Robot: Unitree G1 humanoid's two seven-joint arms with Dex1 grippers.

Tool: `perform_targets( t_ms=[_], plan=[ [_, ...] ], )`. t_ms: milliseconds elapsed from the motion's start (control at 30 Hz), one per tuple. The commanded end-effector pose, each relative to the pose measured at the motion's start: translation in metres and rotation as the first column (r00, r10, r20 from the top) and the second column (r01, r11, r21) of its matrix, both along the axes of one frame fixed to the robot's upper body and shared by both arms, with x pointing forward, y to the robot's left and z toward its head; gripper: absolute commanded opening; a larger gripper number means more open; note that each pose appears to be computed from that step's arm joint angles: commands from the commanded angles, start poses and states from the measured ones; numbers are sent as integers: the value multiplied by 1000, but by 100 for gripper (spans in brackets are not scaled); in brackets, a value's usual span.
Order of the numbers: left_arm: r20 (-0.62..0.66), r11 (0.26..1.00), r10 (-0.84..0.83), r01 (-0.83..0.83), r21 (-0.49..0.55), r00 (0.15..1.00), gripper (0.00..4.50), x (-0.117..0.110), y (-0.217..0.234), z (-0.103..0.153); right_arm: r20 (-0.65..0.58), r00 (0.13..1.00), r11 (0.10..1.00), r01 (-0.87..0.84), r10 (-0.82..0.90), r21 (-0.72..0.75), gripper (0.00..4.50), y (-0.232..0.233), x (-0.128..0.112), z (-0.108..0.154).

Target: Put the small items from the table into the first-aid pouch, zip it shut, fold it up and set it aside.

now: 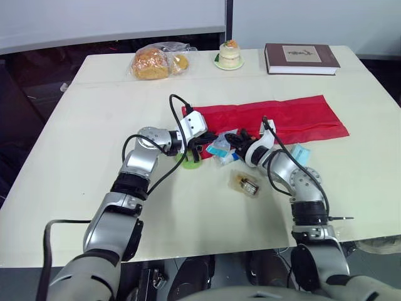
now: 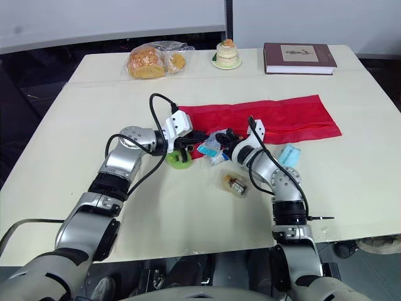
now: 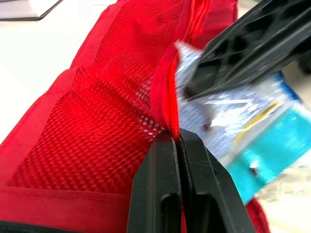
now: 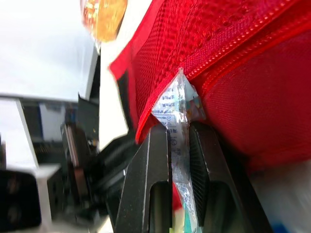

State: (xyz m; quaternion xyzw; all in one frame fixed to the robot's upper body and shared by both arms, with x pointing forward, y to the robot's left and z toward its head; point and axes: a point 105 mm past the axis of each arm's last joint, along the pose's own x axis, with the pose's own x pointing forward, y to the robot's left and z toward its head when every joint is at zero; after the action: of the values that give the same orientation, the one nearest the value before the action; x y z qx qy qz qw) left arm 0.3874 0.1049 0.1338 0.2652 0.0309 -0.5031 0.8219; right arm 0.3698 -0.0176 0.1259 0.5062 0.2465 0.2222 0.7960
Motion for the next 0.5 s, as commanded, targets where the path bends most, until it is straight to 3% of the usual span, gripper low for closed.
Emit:
perform_targets(
  t_ms=[33,200,500],
  plan=[
    [3,998,-59,59,-19,998,5,-7,-8,3,75,996,997,46,-50,58,5,4,11,27],
    [-41,994,-76,73,-81,996,5,-9,-15,5,54,997,992,53,-60,113,5,21,15,27],
    [-108,988,-91,76,-135,990,5,-10,-20,6,20,990,921,122,-139,371,5,25,20,45]
  ],
)
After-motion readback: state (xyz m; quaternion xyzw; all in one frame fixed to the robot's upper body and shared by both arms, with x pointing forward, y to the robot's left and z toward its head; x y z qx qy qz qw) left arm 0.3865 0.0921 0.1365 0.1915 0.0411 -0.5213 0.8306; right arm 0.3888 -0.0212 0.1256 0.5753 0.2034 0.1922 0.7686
